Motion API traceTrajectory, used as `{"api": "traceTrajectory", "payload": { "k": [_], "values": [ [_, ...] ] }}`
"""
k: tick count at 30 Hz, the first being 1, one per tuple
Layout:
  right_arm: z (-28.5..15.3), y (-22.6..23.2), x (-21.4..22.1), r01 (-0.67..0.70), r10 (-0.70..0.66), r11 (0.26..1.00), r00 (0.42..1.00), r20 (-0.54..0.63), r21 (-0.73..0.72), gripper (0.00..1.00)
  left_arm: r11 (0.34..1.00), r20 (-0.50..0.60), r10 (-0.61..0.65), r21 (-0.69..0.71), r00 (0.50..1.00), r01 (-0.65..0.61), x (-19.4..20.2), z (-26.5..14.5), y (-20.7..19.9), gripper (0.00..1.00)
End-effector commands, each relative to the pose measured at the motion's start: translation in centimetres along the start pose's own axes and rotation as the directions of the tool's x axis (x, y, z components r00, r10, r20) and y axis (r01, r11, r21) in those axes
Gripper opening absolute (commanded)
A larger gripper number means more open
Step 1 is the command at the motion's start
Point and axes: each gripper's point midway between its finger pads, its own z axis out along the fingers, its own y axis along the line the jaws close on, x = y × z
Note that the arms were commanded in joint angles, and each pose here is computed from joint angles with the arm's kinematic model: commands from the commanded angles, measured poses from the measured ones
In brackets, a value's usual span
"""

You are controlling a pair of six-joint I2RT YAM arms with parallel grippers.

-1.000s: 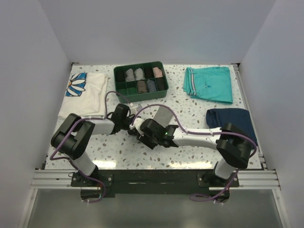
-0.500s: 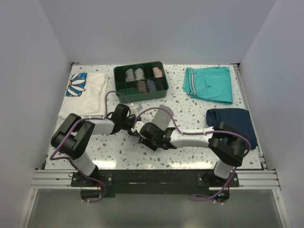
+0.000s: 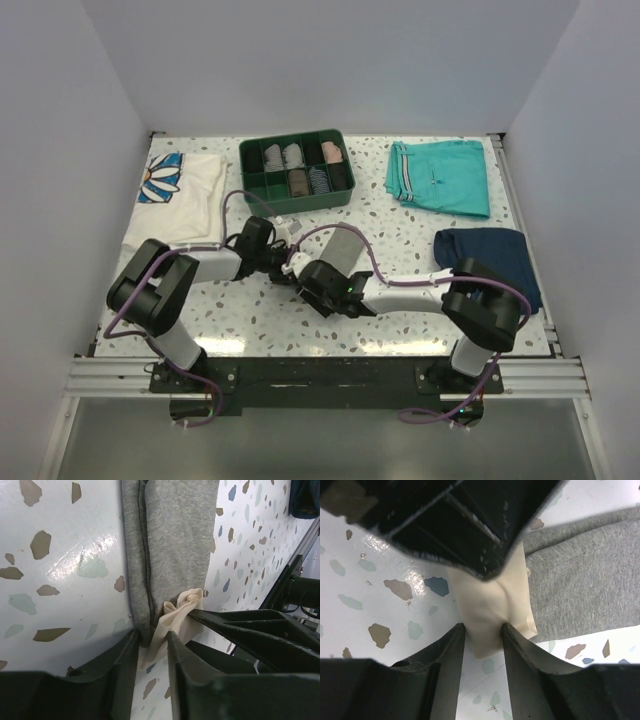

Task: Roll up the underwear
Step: Roll the underwear to the center of the board.

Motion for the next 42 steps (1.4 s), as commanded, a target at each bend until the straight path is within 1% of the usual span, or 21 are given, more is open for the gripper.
{"api": "traceTrajectory", "payload": {
  "k": [1, 2, 3, 4, 5, 9, 10, 11, 16, 17, 23, 25, 28, 30, 31, 33, 35, 36, 37, 40, 42],
  "values": [
    [0.5, 0.6, 7.2, -0.031, 0.026, 0.999, 0.975, -0.221, -0.015, 0.38, 0.996, 0.023, 0.029, -0.079, 0.999, -0.027, -1.4, -0.7, 0.5, 0.43],
    [0.6, 0.8, 7.3, -0.038, 0.032, 0.999, 0.974, -0.224, -0.020, 0.35, 0.996, 0.037, 0.036, -0.084, 0.999, -0.033, -2.0, -0.9, 0.4, 0.55],
    [0.6, 0.9, 7.5, -0.042, 0.034, 0.999, 0.973, -0.230, -0.027, 0.34, 0.995, 0.055, 0.046, -0.086, 0.997, -0.041, -2.6, -1.0, 0.1, 0.60],
    [0.7, 1.0, 7.6, -0.049, 0.042, 0.998, 0.972, -0.232, -0.027, 0.33, 0.993, 0.039, 0.026, -0.120, 0.999, -0.021, -2.3, -1.3, 0.5, 0.66],
    [0.7, 1.1, 7.6, -0.051, 0.043, 0.998, 0.971, -0.234, -0.029, 0.30, 0.991, 0.049, 0.029, -0.133, 0.998, -0.022, -2.6, -1.6, 0.6, 0.76],
    [0.7, 1.4, 7.5, -0.060, 0.049, 0.997, 0.972, -0.232, -0.044, 0.22, 0.973, 0.100, 0.012, -0.230, 0.995, 0.011, -3.6, -2.8, 1.6, 0.85],
    [0.7, 1.5, 7.4, -0.063, 0.049, 0.997, 0.972, -0.231, -0.054, 0.21, 0.961, 0.111, 0.002, -0.275, 0.994, 0.028, -3.6, -3.2, 2.4, 0.85],
    [0.7, 1.7, 7.3, -0.065, 0.049, 0.996, 0.972, -0.230, -0.059, 0.19, 0.957, 0.124, 0.007, -0.290, 0.992, 0.030, -3.8, -3.6, 2.4, 0.85],
    [0.6, 2.8, 6.9, -0.096, 0.068, 0.989, 0.972, -0.227, -0.114, 0.11, 0.939, 0.158, 0.011, -0.342, 0.987, 0.044, -3.9, -4.9, 2.8, 0.86],
    [0.4, 3.0, 6.6, -0.106, 0.076, 0.986, 0.973, -0.219, -0.126, 0.08, 0.937, 0.168, 0.016, -0.346, 0.986, 0.044, -4.0, -5.2, 2.6, 0.86],
    [-0.5, 4.6, 4.2, -0.193, 0.159, 0.956, 0.974, -0.162, -0.220, 0.03, 0.910, 0.182, 0.018, -0.410, 0.983, 0.059, -3.3, -6.3, 3.7, 0.86],
    [-1.1, 5.5, 3.2, -0.235, 0.200, 0.930, 0.968, -0.150, -0.282, 0.02, 0.908, 0.182, 0.016, -0.414, 0.983, 0.062, -3.0, -6.3, 3.9, 0.86],
    [-1.6, 5.6, 2.2, -0.308, 0.278, 0.886, 0.951, -0.134, -0.348, 0.01, 0.909, 0.186, 0.014, -0.412, 0.982, 0.065, -2.6, -6.4, 4.0, 0.86],
    [-1.7, 5.0, 1.7, -0.368, 0.346, 0.850, 0.930, -0.127, -0.378, 0.00, 0.909, 0.186, 0.008, -0.411, 0.982, 0.070, -2.3, -6.4, 4.0, 0.86],
    [-2.1, 5.3, 1.4, -0.386, 0.363, 0.824, 0.922, -0.135, -0.416, 0.00, 0.911, 0.190, 0.011, -0.407, 0.982, 0.068, -2.3, -6.5, 3.9, 0.86],
    [-2.0, 4.6, 1.4, -0.430, 0.412, 0.794, 0.900, -0.141, -0.429, 0.00, 0.914, 0.191, 0.013, -0.401, 0.982, 0.066, -2.3, -6.5, 3.8, 0.86],
    [-2.2, 4.5, 1.8, -0.462, 0.431, 0.762, 0.885, -0.177, -0.454, 0.00, 0.916, 0.190, 0.012, -0.395, 0.982, 0.065, -2.2, -6.4, 3.8, 0.85],
    [-2.3, 4.5, 1.0, -0.470, 0.452, 0.744, 0.877, -0.160, -0.475, 0.00, 0.921, 0.192, 0.016, -0.385, 0.981, 0.061, -2.3, -6.4, 3.5, 0.85],
    [-2.6, 4.8, 0.9, -0.477, 0.456, 0.722, 0.873, -0.172, -0.501, 0.00, 0.922, 0.195, 0.019, -0.382, 0.981, 0.058, -2.4, -6.4, 3.5, 0.85],
    [-2.8, 4.7, 0.4, -0.520, 0.502, 0.662, 0.842, -0.197, -0.539, 0.00, 0.928, 0.201, 0.027, -0.368, 0.979, 0.050, -2.4, -6.4, 3.2, 0.85],
    [-2.8, 4.3, 0.2, -0.560, 0.543, 0.618, 0.812, -0.215, -0.552, 0.00, 0.936, 0.210, 0.035, -0.348, 0.977, 0.042, -2.5, -6.4, 2.8, 0.85]
  ]
}}
